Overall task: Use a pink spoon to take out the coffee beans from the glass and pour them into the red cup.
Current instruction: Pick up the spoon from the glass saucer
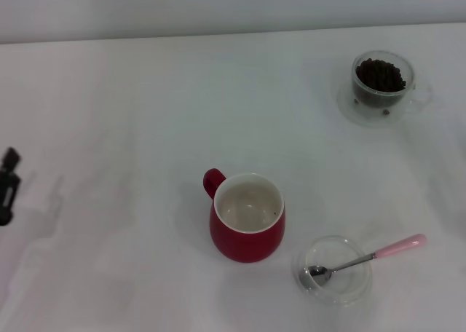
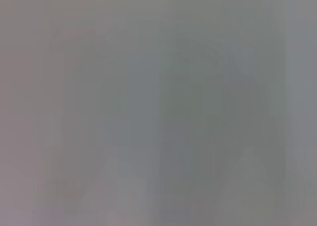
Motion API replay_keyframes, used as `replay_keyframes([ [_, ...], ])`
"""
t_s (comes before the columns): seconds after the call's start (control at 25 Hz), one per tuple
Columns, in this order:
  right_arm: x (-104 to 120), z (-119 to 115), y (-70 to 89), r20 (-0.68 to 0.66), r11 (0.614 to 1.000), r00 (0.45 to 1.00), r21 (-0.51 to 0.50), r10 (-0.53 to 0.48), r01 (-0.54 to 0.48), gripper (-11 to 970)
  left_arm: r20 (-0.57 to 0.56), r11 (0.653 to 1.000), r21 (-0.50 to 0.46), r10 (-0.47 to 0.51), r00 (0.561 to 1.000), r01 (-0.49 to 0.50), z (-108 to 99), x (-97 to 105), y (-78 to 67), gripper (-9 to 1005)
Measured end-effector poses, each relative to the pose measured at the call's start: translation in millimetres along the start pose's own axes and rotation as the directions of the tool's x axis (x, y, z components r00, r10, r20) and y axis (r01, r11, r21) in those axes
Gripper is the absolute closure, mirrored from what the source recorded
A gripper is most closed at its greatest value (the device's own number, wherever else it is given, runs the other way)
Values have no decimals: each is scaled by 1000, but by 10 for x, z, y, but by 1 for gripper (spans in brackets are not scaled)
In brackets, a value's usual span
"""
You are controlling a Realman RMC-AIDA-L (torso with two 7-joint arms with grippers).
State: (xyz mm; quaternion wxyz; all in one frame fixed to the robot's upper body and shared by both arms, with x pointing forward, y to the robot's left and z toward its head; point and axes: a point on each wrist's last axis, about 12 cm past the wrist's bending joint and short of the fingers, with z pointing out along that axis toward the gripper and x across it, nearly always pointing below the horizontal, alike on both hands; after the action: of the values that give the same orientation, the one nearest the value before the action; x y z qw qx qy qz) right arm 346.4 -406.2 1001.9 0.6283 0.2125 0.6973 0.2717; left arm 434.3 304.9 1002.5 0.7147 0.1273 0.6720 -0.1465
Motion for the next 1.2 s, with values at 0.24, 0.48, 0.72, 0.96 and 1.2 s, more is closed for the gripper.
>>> replay_keyframes([
  [0.24,226,-114,64,-84,991,988,5,131,-131,172,23,999,-53,12,1000,-11,-64,-30,76,592],
  [0.48,320,-103,127,-123,971,964,-9,237,-240,177,56,996,-82,27,998,-23,-162,-74,126,594],
  [0.72,489,-35,240,-213,953,934,-36,286,-300,182,73,994,-100,39,997,-31,-192,-101,162,595],
  [0.96,595,-51,297,-261,951,923,-42,284,-305,187,79,994,-105,40,996,-31,-238,-104,155,595],
  [1.2,691,-131,349,-315,946,904,-47,289,-319,193,77,995,-96,38,996,-30,-233,-102,148,595],
])
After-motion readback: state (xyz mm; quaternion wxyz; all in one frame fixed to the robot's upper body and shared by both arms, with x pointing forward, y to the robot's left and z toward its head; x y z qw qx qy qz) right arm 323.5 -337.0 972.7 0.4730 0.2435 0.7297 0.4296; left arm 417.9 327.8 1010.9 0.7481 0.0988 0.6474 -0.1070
